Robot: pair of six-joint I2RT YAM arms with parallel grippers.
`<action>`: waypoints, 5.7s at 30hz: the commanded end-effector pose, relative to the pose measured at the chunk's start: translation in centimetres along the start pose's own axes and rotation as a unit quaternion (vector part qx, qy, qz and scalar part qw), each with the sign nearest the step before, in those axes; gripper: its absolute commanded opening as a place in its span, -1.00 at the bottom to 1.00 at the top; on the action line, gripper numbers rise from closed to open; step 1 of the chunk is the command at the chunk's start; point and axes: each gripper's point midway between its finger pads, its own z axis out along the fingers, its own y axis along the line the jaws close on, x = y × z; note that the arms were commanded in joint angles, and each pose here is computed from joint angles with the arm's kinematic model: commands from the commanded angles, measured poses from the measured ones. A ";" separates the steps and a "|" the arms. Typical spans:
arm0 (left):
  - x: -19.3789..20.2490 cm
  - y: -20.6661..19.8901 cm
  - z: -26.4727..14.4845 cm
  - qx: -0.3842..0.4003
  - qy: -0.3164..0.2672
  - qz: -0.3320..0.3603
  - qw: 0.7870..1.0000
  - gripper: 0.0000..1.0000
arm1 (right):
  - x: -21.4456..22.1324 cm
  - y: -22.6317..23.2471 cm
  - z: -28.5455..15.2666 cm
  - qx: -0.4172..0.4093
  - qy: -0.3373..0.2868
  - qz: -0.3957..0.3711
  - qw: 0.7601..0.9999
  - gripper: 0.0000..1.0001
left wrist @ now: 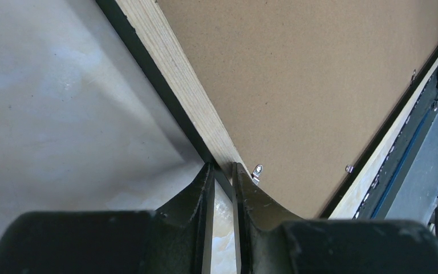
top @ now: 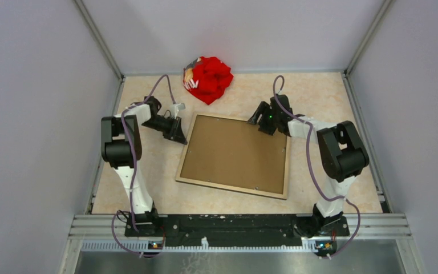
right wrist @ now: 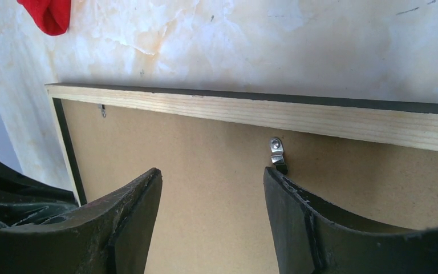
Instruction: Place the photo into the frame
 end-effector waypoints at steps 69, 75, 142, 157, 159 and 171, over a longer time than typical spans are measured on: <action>1.2 0.4 0.4 -0.023 0.027 0.033 0.999 -0.59 | -2.5 -1.1 0.9 0.014 -0.064 0.049 0.997 0.27; 1.0 0.3 0.3 -0.023 0.025 0.034 0.999 -0.58 | -4.0 0.1 -1.8 0.011 -0.088 0.011 0.996 0.34; 1.3 0.2 0.2 -0.018 0.028 0.034 0.999 -0.58 | -3.6 0.9 -5.7 0.028 -0.075 -0.054 0.995 0.34; 1.5 0.0 0.3 -0.017 0.026 0.032 0.999 -0.58 | 3.0 -7.5 -10.8 0.182 -0.015 -0.129 0.975 0.30; 1.5 0.0 0.3 -0.017 0.025 0.033 0.999 -0.58 | 2.9 -7.6 -10.7 0.183 -0.017 -0.132 0.974 0.29; 1.4 -0.1 0.3 -0.015 0.025 0.033 0.999 -0.58 | 1.5 -7.3 -9.1 0.192 -0.022 -0.163 0.968 0.29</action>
